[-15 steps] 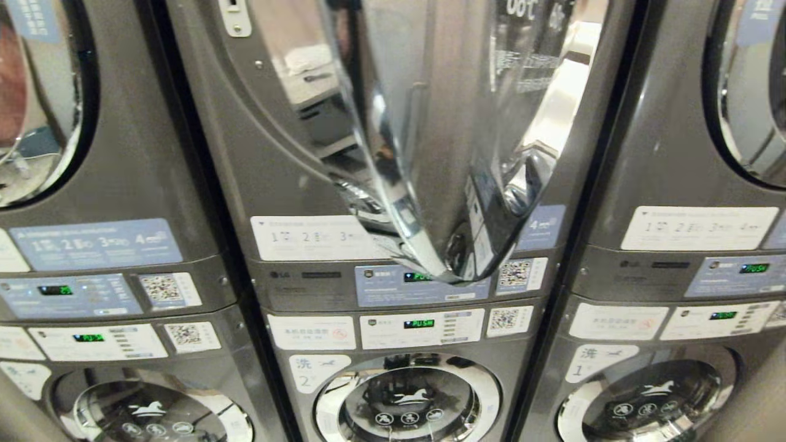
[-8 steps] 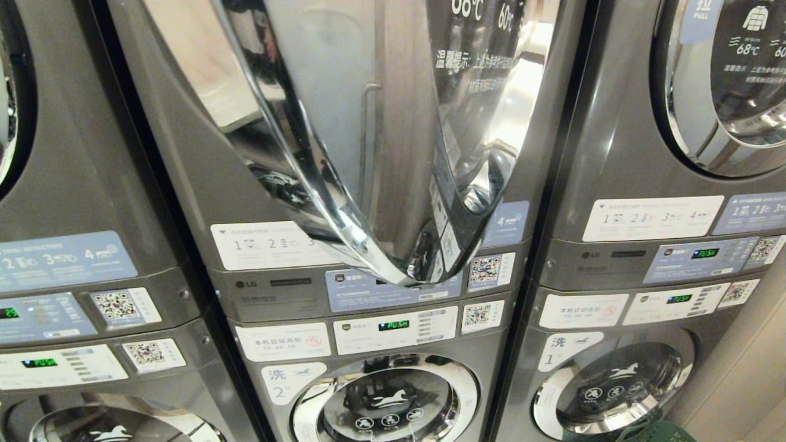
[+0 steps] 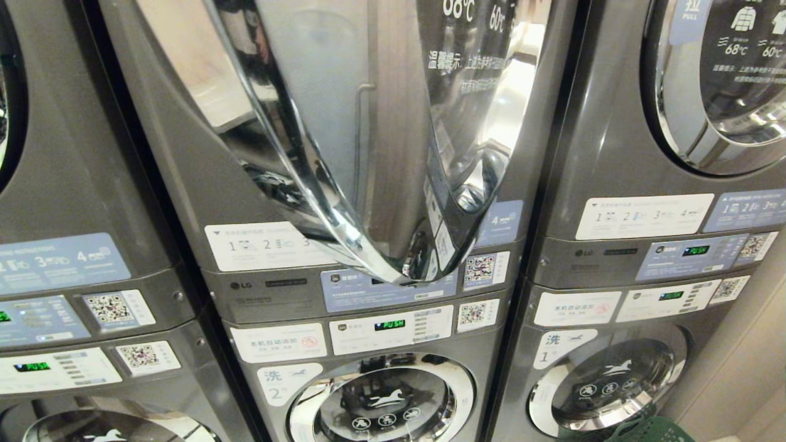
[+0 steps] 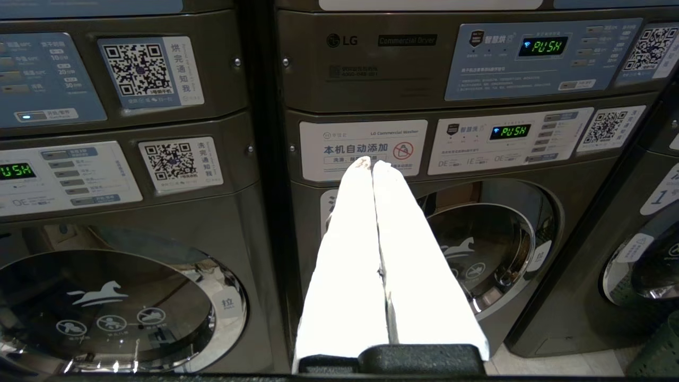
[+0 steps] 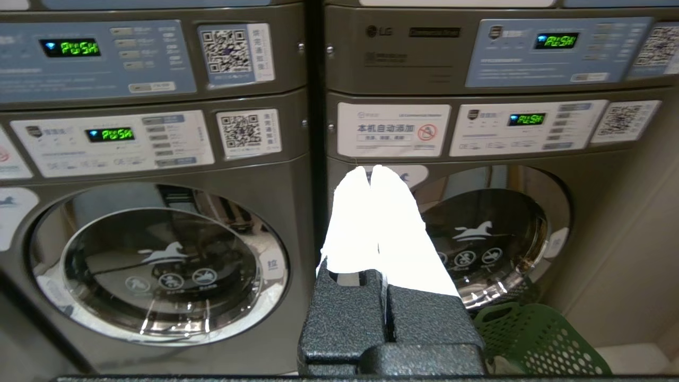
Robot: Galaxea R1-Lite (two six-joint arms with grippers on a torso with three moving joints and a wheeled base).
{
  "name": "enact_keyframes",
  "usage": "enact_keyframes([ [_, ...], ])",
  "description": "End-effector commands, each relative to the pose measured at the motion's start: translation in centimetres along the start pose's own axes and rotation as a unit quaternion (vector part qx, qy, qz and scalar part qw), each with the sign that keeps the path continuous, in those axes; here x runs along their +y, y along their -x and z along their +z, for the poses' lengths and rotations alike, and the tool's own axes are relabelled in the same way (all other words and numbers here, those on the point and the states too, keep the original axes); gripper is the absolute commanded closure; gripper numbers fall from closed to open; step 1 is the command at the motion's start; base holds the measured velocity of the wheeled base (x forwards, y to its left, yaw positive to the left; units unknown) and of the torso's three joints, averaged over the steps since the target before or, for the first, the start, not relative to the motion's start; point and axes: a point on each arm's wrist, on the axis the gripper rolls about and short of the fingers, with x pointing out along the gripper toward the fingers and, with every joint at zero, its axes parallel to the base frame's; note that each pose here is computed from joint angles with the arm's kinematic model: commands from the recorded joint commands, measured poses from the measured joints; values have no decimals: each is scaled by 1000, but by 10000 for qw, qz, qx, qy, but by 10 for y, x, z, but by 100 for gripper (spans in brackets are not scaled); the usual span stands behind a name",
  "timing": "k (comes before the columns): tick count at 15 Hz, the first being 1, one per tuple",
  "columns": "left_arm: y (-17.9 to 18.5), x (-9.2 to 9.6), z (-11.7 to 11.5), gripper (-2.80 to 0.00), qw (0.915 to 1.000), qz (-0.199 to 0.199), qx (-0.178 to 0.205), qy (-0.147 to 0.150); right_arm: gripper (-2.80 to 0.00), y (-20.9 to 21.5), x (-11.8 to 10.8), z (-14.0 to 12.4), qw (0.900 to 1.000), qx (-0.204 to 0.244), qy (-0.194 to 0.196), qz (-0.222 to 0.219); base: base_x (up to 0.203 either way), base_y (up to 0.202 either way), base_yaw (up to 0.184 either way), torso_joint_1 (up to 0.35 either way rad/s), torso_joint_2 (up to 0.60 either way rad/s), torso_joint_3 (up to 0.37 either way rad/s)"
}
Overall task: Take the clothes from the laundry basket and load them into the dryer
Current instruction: Open the dryer
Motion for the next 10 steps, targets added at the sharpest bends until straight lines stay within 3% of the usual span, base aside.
enact_keyframes([
  [1, 0, 0, 0, 0, 10000, 5, -16, 2, 0, 0, 0, 0, 10000, -8, 2, 1, -2, -52, 3, 0, 0, 0],
  [10, 0, 0, 0, 0, 10000, 5, -16, 2, 0, 0, 0, 0, 10000, -8, 2, 5, 0, -179, 3, 4, 2, 2],
])
